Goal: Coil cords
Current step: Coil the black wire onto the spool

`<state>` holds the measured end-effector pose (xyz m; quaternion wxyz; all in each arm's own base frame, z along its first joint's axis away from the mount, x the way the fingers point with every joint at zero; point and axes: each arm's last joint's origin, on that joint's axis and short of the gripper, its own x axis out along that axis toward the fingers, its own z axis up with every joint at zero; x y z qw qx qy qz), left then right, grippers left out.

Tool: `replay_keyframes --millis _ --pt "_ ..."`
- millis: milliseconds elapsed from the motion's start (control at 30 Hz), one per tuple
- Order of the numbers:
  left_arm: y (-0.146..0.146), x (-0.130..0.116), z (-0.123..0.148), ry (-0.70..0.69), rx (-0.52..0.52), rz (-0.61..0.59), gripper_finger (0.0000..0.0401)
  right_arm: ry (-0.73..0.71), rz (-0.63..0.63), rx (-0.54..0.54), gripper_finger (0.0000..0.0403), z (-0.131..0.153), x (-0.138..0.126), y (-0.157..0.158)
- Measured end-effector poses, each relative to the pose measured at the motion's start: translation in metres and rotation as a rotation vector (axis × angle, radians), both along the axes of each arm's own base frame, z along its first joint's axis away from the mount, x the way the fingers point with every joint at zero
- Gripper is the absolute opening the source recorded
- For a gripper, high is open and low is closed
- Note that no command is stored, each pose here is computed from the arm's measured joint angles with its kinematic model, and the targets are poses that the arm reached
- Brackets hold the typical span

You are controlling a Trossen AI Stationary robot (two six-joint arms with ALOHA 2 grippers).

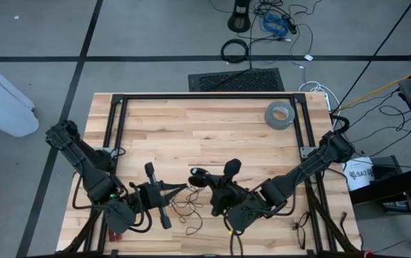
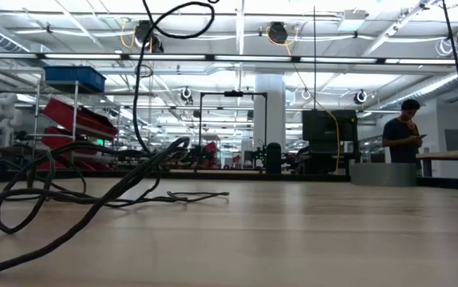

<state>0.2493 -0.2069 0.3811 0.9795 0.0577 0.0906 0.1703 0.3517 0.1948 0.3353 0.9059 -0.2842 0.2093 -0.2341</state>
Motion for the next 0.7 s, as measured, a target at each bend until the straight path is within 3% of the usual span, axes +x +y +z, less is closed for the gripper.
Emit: replay_keyframes --millis 133,233,700 --pt "0.000 0.000 0.000 -0.002 -0.002 0.000 0.0002 -0.018 -0.071 -0.052 0.0000 -0.008 0.011 -0.002" --pt "-0.001 0.002 0.000 -0.012 -0.010 0.001 0.0002 -0.049 -0.085 -0.034 0.0000 -0.007 0.015 -0.004" --pt "-0.009 0.036 -0.012 -0.018 0.047 -0.128 0.0002 -0.153 -0.037 -0.006 0.0000 0.015 0.009 0.007"
